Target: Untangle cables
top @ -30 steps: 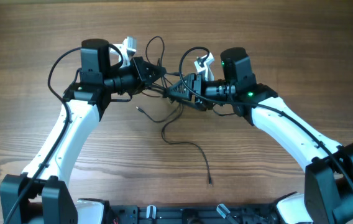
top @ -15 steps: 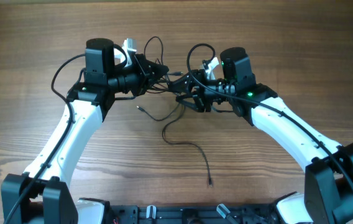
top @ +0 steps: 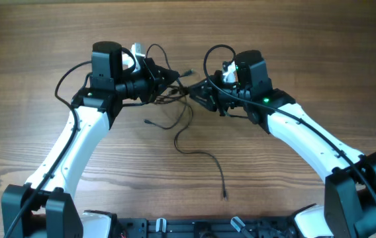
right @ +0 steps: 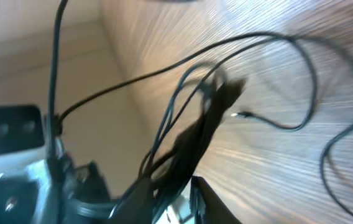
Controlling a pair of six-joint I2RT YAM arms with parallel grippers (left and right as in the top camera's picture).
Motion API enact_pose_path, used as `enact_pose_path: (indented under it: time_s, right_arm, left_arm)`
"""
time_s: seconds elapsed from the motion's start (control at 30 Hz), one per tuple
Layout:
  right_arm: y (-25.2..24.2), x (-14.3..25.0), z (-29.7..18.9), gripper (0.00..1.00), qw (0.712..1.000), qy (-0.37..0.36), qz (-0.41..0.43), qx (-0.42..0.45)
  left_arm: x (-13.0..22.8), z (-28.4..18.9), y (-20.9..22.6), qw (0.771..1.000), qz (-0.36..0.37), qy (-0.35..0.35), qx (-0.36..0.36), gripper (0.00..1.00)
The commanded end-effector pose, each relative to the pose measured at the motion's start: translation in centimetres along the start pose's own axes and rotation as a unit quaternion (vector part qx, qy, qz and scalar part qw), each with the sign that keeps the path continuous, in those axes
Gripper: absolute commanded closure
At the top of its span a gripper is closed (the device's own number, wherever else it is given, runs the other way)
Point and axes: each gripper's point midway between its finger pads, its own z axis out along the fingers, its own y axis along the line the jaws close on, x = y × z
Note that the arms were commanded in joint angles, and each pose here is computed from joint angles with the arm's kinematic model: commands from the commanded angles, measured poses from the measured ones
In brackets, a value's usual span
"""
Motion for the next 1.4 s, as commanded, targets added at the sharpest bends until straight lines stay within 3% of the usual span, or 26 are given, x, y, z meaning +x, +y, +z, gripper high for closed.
enact_pose_path:
  time_s: [0.0, 0.17, 0.33, 0.5, 0.63, 0.77, 0.93, 0.97, 1.07, 1.17, 1.3, 1.37]
  right_arm:
    - [-1.1, -1.6, 0.2, 0.79, 0.999, -0.047, 0.01, 0.024]
    - [-1.0, -1.6, 0.2, 0.8, 0.999, -0.046, 0.009, 0.022]
    - [0.3, -0.8, 0.3, 0.96, 1.0, -0.019, -0.003, -0.004]
    - [-0.1, 0.5, 0.3, 0.96, 0.998, 0.018, -0.053, -0.002]
    - [-7.0, -0.8, -0.7, 0.96, 0.986, -0.031, -0.07, 0.147]
    - [-13.6, -3.2, -4.6, 0.96, 0.94, -0.114, -0.055, 0.315]
    - [-15.2, -5.7, -7.4, 0.95, 0.927, -0.155, -0.017, 0.341]
    - [-15.3, -6.1, -7.8, 0.93, 0.927, -0.16, -0.008, 0.339]
    - [-14.0, -6.4, -7.0, 0.75, 0.943, -0.142, -0.022, 0.299]
    - [-7.6, -4.3, -3.4, 0.54, 0.977, -0.037, -0.16, 0.138]
    - [-2.4, -0.7, -1.6, 0.45, 0.973, 0.038, -0.227, 0.016]
    - [-2.0, 0.8, -0.7, 0.44, 0.969, 0.055, -0.241, 0.01]
  left_arm:
    - [1.6, -0.5, -1.7, 0.998, -0.034, 0.037, 0.027, 0.96]
    - [1.8, -0.5, -1.7, 0.998, -0.043, 0.041, 0.027, 0.96]
    - [1.5, -0.4, -1.5, 0.999, -0.036, 0.033, 0.023, 0.96]
    - [-0.5, -0.6, 0.9, 0.999, 0.008, -0.029, -0.032, 0.96]
    - [-2.9, -2.1, 4.5, 0.989, 0.036, -0.086, -0.111, 0.96]
    - [-4.2, -4.1, 7.0, 0.983, 0.022, -0.106, -0.15, 0.96]
    - [-5.9, -7.1, 9.6, 0.975, -0.037, -0.133, -0.176, 0.96]
    - [-5.9, -7.5, 10.0, 0.973, -0.045, -0.134, -0.18, 0.96]
    - [-5.5, -7.7, 10.4, 0.973, -0.059, -0.127, -0.185, 0.96]
    - [-4.0, -6.3, 9.1, 0.982, -0.049, -0.09, -0.159, 0.96]
    - [-1.8, -3.8, 6.6, 0.991, -0.008, -0.043, -0.123, 0.96]
    - [-1.2, -2.8, 5.6, 0.993, 0.016, -0.034, -0.112, 0.96]
